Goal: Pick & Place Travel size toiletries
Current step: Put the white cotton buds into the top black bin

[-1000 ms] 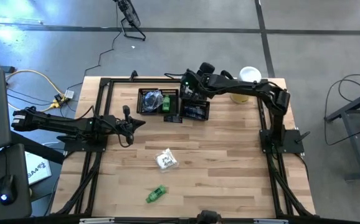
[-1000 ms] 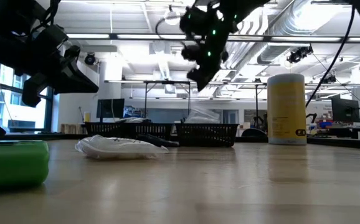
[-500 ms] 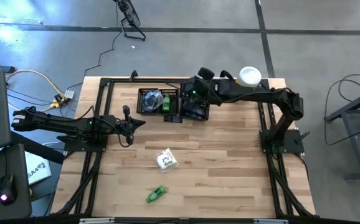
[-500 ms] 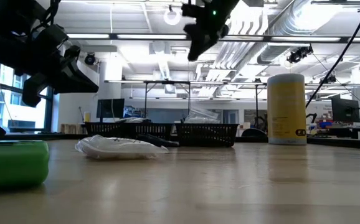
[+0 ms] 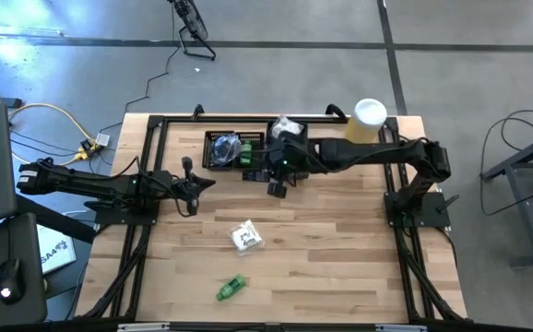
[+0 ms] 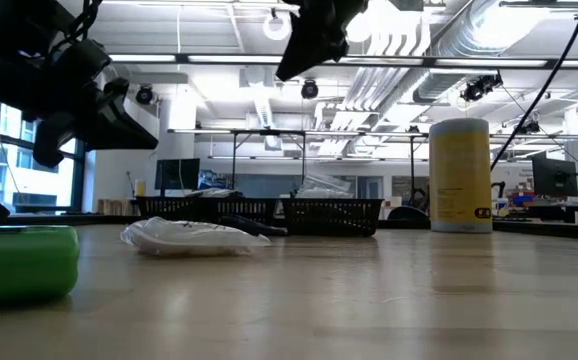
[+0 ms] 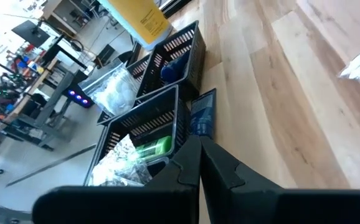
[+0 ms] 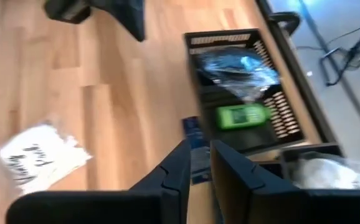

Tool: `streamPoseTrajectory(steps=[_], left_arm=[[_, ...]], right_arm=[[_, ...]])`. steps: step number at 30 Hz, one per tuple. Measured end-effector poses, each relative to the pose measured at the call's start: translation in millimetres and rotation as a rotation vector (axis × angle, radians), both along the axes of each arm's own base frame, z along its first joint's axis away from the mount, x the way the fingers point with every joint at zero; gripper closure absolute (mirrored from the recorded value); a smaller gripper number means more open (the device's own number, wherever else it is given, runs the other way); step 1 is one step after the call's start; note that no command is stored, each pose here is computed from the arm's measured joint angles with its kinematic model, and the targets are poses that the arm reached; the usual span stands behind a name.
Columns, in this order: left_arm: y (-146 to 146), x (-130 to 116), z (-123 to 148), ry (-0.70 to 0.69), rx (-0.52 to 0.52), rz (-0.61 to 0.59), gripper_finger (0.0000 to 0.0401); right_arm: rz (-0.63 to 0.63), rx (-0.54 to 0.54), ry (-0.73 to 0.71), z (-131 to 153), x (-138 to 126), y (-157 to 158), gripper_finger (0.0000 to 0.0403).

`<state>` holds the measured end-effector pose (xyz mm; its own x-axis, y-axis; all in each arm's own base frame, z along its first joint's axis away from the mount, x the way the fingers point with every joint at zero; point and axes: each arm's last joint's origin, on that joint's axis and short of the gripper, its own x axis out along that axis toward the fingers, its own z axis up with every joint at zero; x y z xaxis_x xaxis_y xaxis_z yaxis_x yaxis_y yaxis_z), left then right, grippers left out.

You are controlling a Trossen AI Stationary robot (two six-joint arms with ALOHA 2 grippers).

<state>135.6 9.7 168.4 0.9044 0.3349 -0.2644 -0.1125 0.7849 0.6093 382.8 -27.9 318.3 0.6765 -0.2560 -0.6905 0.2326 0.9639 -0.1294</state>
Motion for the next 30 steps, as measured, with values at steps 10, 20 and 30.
streamPoseTrajectory(steps=[10, 20, 30], left_arm=[[-4.6, 1.2, -0.3, -0.033, -0.166, -0.124, 0.04], [-15.8, 1.5, -0.8, -0.043, -0.324, -0.238, 0.04], [-46.7, -4.3, -0.5, -0.049, -0.351, -0.289, 0.04]], right_arm=[[0.037, 0.099, -0.029, -0.2, -0.2, 55.9, 0.0372], [0.033, 0.134, -0.05, -29.7, -8.0, 108.9, 0.0396], [0.089, 0.192, -0.167, -72.9, -14.9, 145.1, 0.0399]])
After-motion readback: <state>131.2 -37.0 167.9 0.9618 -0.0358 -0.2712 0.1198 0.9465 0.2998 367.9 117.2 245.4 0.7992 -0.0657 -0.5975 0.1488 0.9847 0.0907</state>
